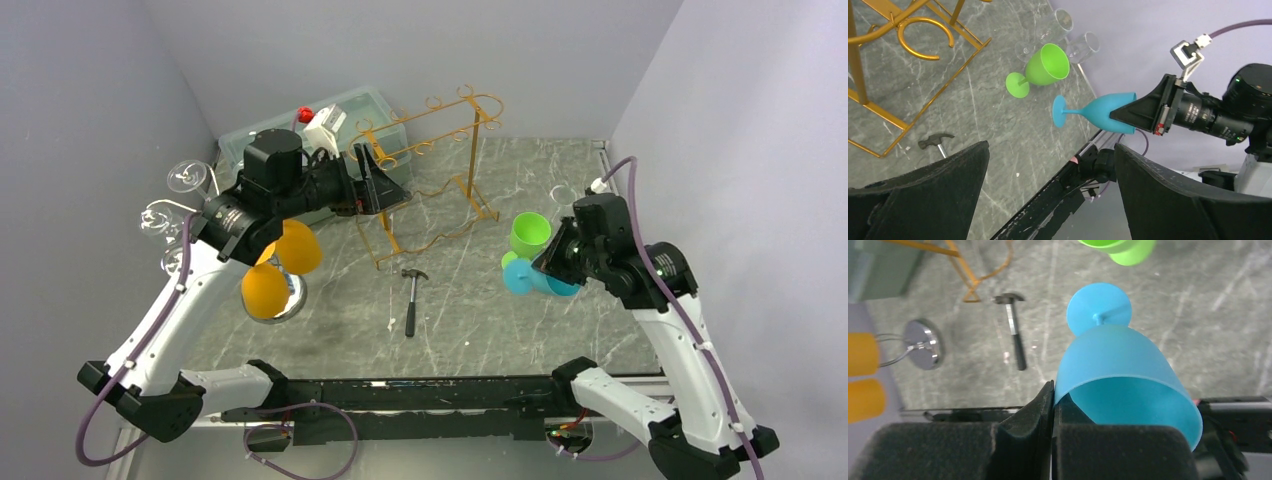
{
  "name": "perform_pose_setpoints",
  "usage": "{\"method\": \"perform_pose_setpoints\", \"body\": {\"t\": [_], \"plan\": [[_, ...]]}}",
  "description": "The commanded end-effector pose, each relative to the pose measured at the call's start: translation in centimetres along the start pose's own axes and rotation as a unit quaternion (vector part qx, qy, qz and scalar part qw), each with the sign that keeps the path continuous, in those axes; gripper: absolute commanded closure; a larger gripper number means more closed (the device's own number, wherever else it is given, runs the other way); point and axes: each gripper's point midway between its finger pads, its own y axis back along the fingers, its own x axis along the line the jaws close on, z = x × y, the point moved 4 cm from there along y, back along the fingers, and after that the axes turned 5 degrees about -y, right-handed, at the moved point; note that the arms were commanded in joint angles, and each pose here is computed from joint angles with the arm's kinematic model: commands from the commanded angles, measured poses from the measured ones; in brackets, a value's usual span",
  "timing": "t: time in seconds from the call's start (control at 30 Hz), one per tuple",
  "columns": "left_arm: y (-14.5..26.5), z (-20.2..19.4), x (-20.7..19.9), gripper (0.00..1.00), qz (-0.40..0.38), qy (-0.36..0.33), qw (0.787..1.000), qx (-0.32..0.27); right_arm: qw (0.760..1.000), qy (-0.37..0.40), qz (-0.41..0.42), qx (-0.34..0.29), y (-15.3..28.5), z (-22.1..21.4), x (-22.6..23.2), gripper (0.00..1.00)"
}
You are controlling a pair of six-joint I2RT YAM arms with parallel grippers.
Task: Take the wine glass off the wine glass rack
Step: Place the wine glass at the center of the board.
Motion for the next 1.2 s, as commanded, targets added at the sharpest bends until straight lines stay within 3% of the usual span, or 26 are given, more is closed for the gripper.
{"method": "perform_pose_setpoints", "body": {"t": [0.0, 0.3, 0.83, 1.17], "plan": [[1.0, 0.3, -0.8, 0.01, -0.009, -0.047, 0.999, 0.003, 0.994, 0.010, -0.104, -0.007, -1.6, -0.4, -3.4, 1.00], [2.1, 0.7, -1.2, 0.01, -0.005, -0.077, 0.997, 0.001, 0.975, 0.009, -0.219, -0.025, -5.8, 0.9, -6.8, 1.00], [2.0, 0.4, -0.7, 0.01, 0.007, -0.084, 0.996, 0.009, 0.977, -0.014, -0.214, 0.017, -11.0, 4.2, -9.7, 1.00], [2.1, 0.5, -0.4, 0.00, 0.020, -0.093, 0.995, 0.014, 0.976, -0.004, -0.217, 0.022, -12.1, 4.5, -10.2, 0.74]]}}
